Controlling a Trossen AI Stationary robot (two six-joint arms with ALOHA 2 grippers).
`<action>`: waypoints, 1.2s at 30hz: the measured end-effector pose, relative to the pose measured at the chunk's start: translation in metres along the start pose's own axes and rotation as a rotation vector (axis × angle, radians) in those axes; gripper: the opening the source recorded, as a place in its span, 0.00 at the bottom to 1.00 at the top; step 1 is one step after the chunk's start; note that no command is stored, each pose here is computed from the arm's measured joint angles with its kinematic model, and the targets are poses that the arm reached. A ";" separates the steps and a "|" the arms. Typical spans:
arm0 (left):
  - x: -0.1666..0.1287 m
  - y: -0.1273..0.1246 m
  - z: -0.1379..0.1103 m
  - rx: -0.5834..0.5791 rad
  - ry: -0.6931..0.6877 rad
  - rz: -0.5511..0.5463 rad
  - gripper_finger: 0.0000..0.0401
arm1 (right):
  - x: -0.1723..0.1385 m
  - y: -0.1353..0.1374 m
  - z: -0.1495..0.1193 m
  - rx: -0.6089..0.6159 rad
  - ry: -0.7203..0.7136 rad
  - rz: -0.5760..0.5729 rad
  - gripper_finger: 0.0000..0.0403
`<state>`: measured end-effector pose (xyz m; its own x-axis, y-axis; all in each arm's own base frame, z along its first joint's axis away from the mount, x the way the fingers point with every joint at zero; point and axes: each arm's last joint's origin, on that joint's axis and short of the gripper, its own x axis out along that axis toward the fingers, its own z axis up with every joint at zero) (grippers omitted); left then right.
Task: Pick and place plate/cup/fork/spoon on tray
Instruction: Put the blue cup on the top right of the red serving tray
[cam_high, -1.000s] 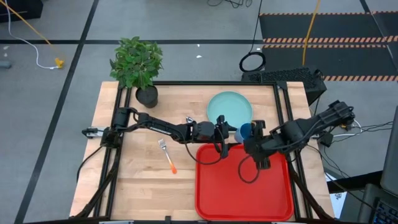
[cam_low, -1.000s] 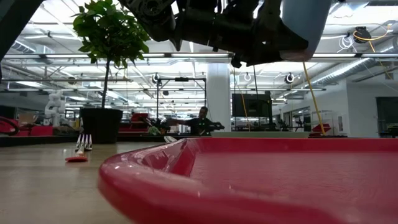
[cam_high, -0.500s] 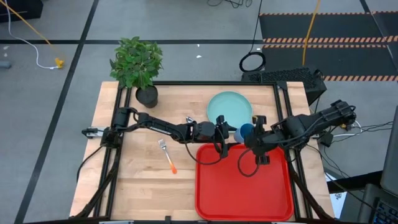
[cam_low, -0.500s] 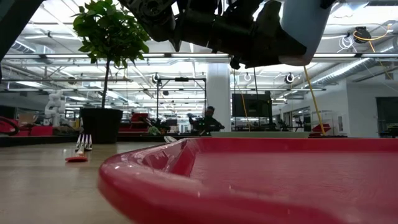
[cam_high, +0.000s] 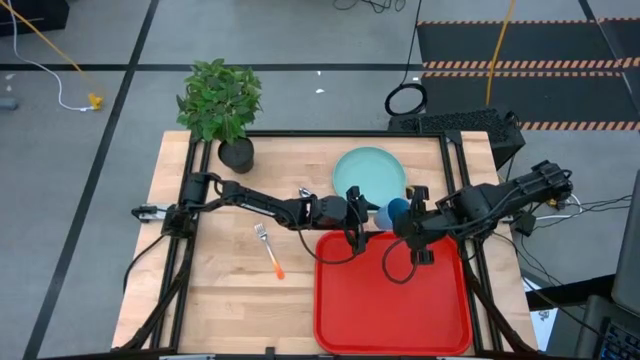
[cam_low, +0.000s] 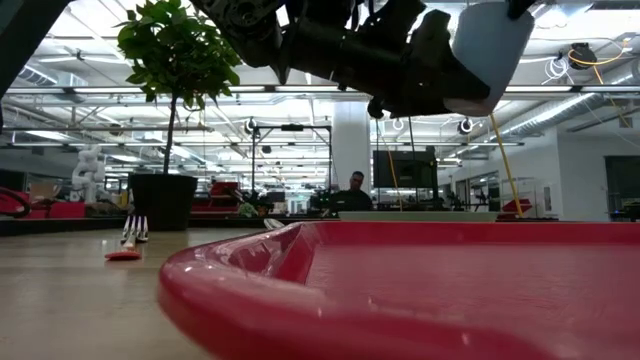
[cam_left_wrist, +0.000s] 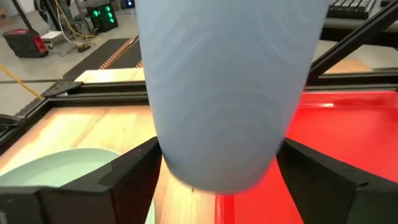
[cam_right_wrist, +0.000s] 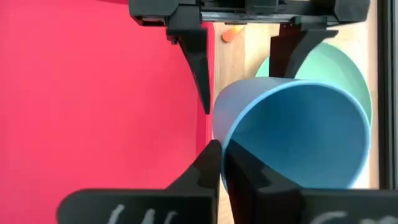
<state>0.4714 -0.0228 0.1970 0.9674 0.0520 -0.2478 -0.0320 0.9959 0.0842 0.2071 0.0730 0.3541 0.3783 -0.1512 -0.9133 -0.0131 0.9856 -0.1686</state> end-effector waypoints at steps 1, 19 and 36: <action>0.000 0.000 0.000 -0.003 0.003 0.000 0.82 | 0.000 0.001 -0.001 0.010 0.006 0.000 0.01; -0.007 -0.030 0.005 -0.047 0.013 -0.060 0.80 | -0.008 0.042 -0.036 0.274 0.179 0.041 0.00; -0.104 -0.070 0.094 0.045 0.012 0.073 0.54 | 0.051 0.069 -0.091 0.576 0.356 -0.179 0.00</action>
<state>0.3969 -0.1047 0.3073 0.9597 0.1258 -0.2512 -0.0910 0.9851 0.1458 0.1415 0.1263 0.2618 0.0010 -0.2333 -0.9724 0.5510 0.8116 -0.1941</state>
